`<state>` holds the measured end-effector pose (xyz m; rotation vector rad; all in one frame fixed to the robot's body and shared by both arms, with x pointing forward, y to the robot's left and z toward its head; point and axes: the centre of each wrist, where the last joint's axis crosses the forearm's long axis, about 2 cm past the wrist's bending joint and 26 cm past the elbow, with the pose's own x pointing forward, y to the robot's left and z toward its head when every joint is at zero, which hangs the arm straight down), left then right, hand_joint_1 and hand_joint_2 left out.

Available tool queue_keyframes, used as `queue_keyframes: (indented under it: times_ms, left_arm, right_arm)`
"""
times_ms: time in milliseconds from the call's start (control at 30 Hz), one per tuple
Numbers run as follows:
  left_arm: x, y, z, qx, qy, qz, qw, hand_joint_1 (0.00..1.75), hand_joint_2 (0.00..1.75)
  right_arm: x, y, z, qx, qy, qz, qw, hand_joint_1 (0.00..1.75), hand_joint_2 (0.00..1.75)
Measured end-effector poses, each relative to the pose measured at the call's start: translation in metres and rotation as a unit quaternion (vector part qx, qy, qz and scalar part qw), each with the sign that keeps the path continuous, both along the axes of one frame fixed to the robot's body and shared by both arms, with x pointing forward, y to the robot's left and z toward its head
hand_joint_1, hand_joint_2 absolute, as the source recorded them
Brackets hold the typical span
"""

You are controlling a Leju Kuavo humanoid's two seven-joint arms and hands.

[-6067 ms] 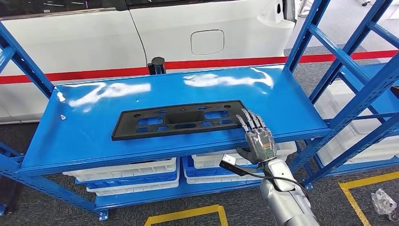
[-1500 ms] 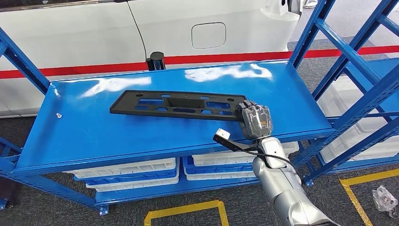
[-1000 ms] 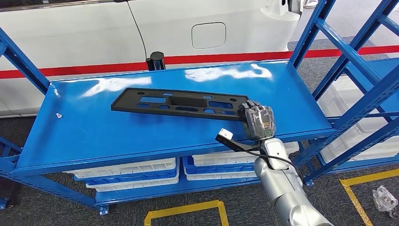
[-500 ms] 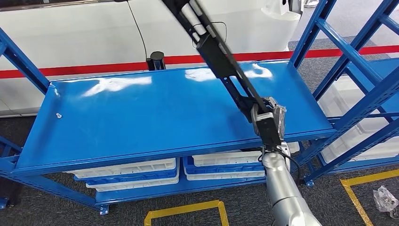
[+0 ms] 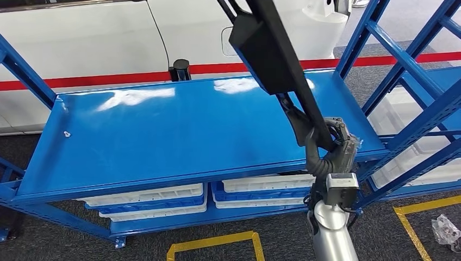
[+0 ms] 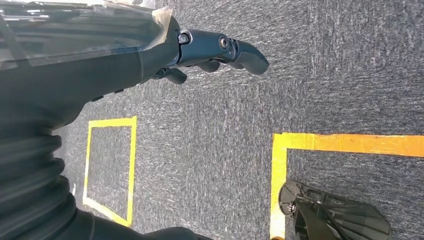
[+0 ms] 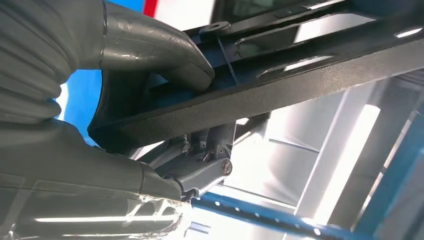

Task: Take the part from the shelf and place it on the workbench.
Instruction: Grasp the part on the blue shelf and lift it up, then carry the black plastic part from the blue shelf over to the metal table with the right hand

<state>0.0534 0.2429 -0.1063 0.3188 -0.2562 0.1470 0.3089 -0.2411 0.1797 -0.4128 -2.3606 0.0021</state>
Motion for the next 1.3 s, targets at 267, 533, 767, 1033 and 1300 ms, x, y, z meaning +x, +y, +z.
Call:
queue_keyframes:
  times_ms: [267, 533, 767, 1033, 1300]
  left_arm:
    - [-0.001, 0.0, 0.0, -0.001, -0.005, 0.009, 1.0, 0.0, 1.75]
    - [-0.002, 0.0, 0.0, -0.004, -0.01, 0.014, 1.0, 0.0, 1.75]
    - [-0.002, -0.002, 0.0, -0.009, -0.01, 0.014, 1.0, 0.0, 1.75]
    - [-0.002, -0.002, 0.0, -0.017, -0.01, 0.014, 1.0, 0.0, 1.75]
    - [-0.003, -0.002, 0.0, -0.017, -0.008, 0.014, 1.0, 0.0, 1.75]
  right_arm:
    - [-0.018, 0.002, 0.01, -0.003, -0.039, -0.018, 0.999, 1.75, 1.75]
    - [-0.034, 0.002, 0.006, -0.001, -0.056, -0.046, 0.997, 1.75, 1.75]
    - [-0.043, -0.004, 0.003, 0.004, -0.067, -0.074, 0.995, 1.75, 1.75]
    - [-0.052, -0.011, 0.004, 0.009, -0.074, -0.092, 0.993, 1.75, 1.75]
    - [-0.058, -0.013, 0.002, 0.013, -0.071, -0.099, 0.992, 1.75, 1.75]
